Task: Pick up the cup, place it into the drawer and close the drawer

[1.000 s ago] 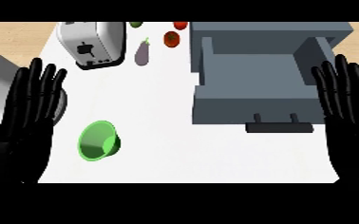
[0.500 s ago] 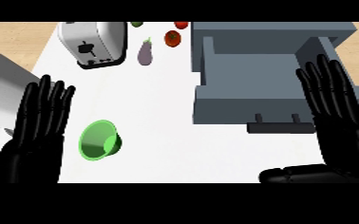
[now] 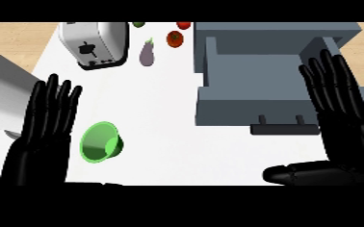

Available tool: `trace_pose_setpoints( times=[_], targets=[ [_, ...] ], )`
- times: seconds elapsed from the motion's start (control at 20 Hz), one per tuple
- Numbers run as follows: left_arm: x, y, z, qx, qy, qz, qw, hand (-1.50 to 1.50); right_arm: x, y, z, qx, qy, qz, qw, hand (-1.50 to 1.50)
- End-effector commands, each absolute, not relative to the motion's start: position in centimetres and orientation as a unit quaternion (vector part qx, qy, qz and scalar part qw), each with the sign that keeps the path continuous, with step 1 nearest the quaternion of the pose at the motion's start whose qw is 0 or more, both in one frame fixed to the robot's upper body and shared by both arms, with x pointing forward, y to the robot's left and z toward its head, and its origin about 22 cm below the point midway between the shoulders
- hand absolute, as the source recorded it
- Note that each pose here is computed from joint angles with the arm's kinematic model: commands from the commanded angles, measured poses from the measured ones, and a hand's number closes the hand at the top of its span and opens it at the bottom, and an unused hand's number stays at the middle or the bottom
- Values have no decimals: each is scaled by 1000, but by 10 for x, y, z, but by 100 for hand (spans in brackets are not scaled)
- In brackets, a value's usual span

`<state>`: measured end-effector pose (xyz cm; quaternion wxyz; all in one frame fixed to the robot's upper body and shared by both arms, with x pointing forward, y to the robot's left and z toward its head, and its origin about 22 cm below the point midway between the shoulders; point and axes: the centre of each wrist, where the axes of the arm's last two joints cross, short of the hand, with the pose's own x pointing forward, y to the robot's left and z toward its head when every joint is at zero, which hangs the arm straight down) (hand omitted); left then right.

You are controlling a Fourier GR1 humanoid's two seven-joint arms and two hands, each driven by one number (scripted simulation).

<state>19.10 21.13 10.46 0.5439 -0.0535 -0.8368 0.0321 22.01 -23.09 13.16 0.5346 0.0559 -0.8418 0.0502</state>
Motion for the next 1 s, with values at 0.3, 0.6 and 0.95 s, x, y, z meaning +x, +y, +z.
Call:
trace_pose_setpoints(
  times=[0.3,0.6,0.95],
  targets=[
    [196,206,87,-36,-820,42,569,-150,231,-235,120,57,-838,54,539,-150],
    [184,237,72,-17,-812,53,581,-150,234,-234,129,54,-845,49,529,-150],
    [193,245,35,8,-797,64,600,-150,245,-216,121,47,-841,60,536,-150]
  ],
)
